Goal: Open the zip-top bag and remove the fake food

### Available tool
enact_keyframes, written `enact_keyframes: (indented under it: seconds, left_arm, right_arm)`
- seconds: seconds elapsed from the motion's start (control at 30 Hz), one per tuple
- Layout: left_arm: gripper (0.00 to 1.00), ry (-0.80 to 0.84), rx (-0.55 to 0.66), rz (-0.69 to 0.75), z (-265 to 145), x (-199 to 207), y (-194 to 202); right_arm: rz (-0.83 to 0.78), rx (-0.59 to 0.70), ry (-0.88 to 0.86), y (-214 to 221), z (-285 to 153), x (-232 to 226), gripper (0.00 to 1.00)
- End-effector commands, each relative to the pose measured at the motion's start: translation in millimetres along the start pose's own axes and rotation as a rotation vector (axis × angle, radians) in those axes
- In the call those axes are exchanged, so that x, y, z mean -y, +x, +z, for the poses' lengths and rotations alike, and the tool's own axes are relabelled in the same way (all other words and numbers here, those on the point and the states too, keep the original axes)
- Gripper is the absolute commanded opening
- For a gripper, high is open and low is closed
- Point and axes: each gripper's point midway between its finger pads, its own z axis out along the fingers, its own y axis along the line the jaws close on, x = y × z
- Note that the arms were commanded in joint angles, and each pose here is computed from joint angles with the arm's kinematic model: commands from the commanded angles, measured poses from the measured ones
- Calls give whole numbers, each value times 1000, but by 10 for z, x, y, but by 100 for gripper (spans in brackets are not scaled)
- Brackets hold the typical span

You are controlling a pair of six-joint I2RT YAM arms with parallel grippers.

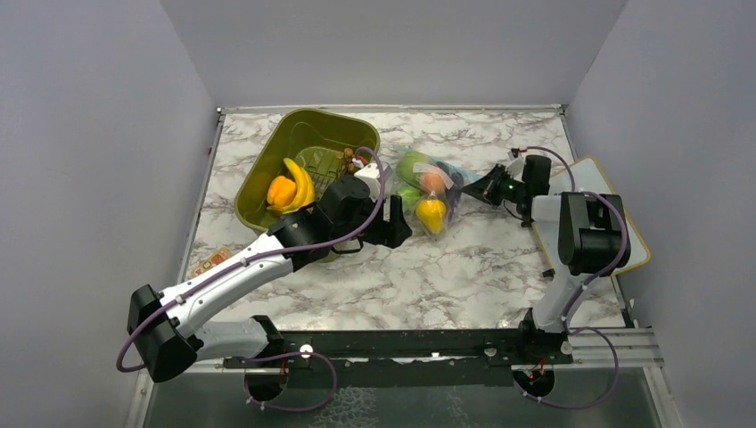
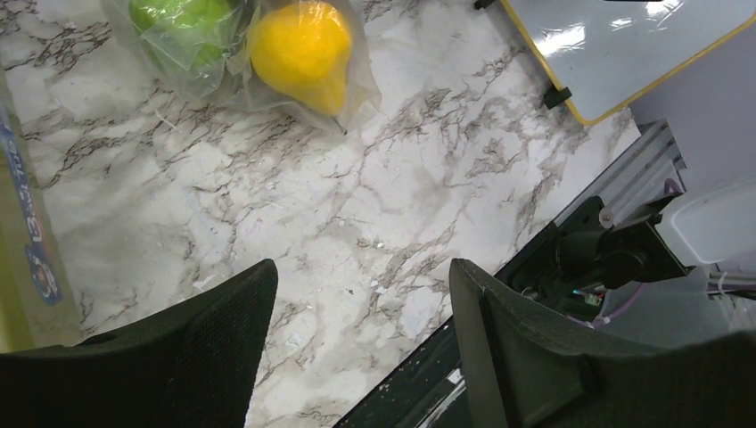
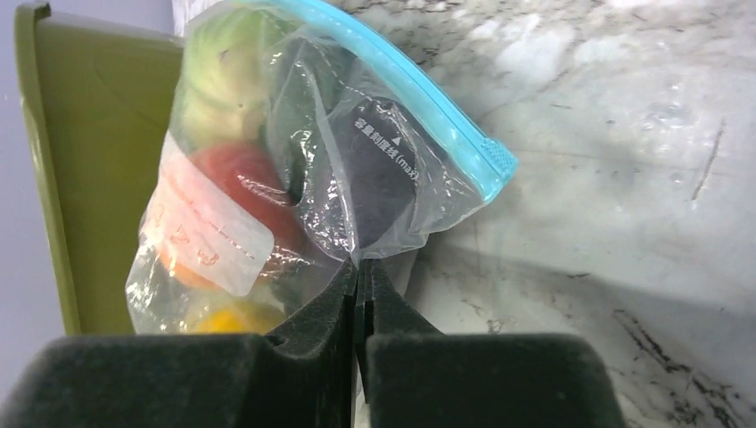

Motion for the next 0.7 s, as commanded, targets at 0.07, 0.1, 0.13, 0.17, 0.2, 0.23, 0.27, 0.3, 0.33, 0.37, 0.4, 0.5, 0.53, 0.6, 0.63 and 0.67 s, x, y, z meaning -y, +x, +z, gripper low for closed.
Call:
enact_keyframes:
  seconds: [0.07, 0.1, 0.13, 0.17, 0.2, 0.23, 0.27, 0.3, 0.33, 0.37, 0.4, 0.5, 0.53, 0.6, 0.63, 0.67]
  left_arm:
    - [72, -26, 71, -25, -6, -55, -67]
    - [72, -32, 65, -26, 10, -71, -45]
    - [72, -35, 59, -29, 31, -81, -26]
    - [72, -37, 52, -33, 55, -88, -8]
    - [72, -41, 47, -38, 79, -98, 10]
    - [72, -47, 44, -46, 100, -107, 21]
    - [72, -60, 43, -59, 121, -131, 32]
    - [72, -66, 42, -69, 138, -141, 39]
    - [73, -66, 40, -72, 162, -143, 43]
    - [73, -66, 39, -75, 175, -141, 44]
    - [73, -66, 35, -78, 191, -140, 50]
    - [73, -61, 26, -75, 209, -123, 61]
    - [73, -64, 28, -75, 210, -128, 59]
    - [73, -67, 30, -74, 206, -140, 63]
    - [73, -64, 31, -71, 198, -134, 62]
    - [73, -64, 32, -70, 188, -137, 66]
  right_arm:
    - [-142, 8, -49, 115, -337, -340, 1]
    - [-139, 4, -21, 179, -396, -311, 1]
    - [-126, -11, 23, 268, -457, -248, 1]
    - [-128, -25, 38, 353, -515, -228, 1]
    - [-127, -41, 38, 471, -575, -217, 1]
    - [-118, -56, 41, 588, -635, -205, 1]
    - [-114, -67, 44, 685, -700, -208, 1]
    - [-113, -79, 44, 787, -766, -212, 1]
    - [-117, -81, 41, 889, -849, -236, 1]
    - [-115, -86, 41, 973, -918, -253, 1]
    - [-109, -96, 31, 1069, -980, -279, 1]
    - [-65, -156, 15, 1383, -1160, -328, 5]
    - [-48, -165, 32, 1449, -1216, -326, 11]
    - [-33, -168, 78, 1529, -1320, -311, 28]
    - [-38, -152, 106, 1502, -1366, -321, 37]
    - [-38, -126, 137, 1452, -1402, -328, 47]
